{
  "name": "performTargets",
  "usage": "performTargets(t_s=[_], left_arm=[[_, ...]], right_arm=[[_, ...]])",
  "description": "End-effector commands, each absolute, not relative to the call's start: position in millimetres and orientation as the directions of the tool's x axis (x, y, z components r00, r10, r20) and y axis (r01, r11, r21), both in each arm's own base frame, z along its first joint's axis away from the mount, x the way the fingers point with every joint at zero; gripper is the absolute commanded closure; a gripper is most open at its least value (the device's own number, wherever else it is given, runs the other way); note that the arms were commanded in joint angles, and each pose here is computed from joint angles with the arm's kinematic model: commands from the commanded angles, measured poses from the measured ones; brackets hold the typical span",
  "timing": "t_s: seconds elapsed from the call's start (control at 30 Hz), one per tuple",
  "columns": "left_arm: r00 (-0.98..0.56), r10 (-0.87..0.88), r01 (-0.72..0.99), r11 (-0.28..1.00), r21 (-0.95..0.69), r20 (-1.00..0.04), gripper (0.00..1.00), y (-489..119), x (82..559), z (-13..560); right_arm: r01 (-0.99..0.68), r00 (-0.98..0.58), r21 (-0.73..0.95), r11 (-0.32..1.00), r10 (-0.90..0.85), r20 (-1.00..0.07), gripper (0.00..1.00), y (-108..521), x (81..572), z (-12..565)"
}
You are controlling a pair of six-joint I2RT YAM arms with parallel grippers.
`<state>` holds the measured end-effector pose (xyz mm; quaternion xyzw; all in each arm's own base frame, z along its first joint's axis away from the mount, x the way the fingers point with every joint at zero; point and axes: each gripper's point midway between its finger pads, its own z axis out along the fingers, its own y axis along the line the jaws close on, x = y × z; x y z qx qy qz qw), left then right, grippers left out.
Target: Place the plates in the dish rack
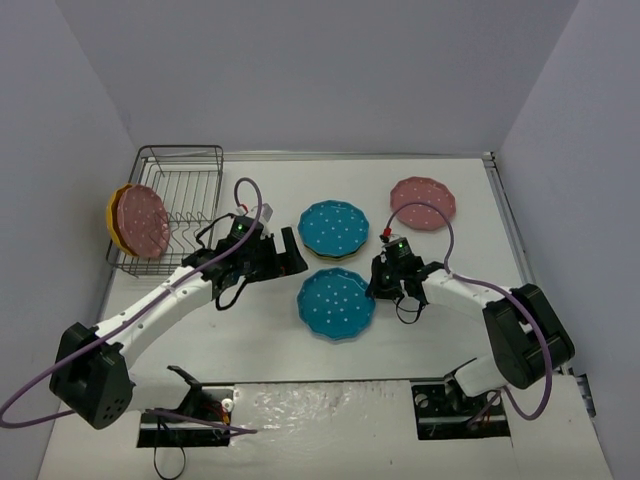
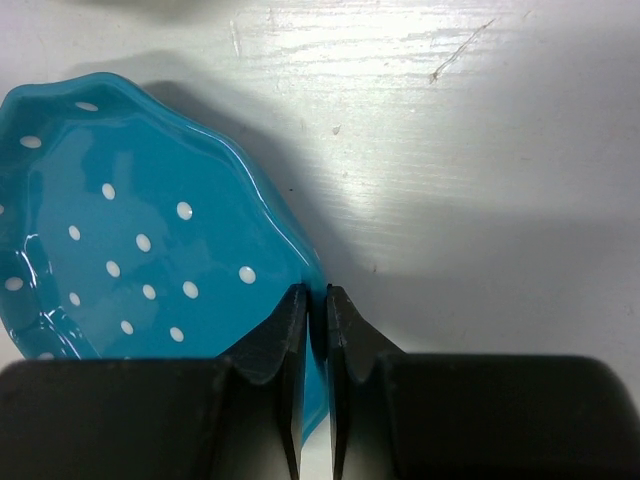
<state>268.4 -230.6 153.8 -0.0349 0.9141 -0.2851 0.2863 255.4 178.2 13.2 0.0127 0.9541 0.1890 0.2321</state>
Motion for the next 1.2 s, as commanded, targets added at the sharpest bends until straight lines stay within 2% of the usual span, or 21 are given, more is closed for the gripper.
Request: performTargets(t_s=[0.0, 0.27, 0.57, 0.87, 1.17], left_arm=[[-0.811, -0.274, 0.116, 0.79, -0.602, -0.517, 0.03, -236.8, 266.8, 169.5], [-0.841, -0.314, 0.043, 0.772, -0.634, -0.44, 0.03, -236.8, 255.3, 134.9], [-0.853, -0.325, -0.003, 0.785, -0.62, -0.407, 0.03, -231.0, 248.4, 116.0], [-0.86, -0.375, -0.118, 0.807, -0.579, -0.347, 0.03, -217.3, 239.5, 90.3], [-0.836, -0.442, -0.17, 0.771, -0.613, -0.325, 0.03, -219.0, 244.5, 89.7]], right_arm=[[-0.025, -0.922, 0.439, 0.898, 0.149, -0.356, 1.0, 192.9, 242.9, 16.9], [0.006, -0.92, 0.64, 0.769, 0.254, -0.297, 1.0, 231.9, 251.8, 48.8], [0.036, -0.92, 0.771, 0.635, 0.323, -0.223, 1.0, 258.0, 257.6, 66.0], [0.114, -0.914, 0.834, 0.539, 0.386, -0.125, 1.0, 269.4, 258.7, 72.4], [0.146, -0.915, 0.876, 0.46, 0.4, -0.057, 1.0, 280.8, 261.9, 83.6]])
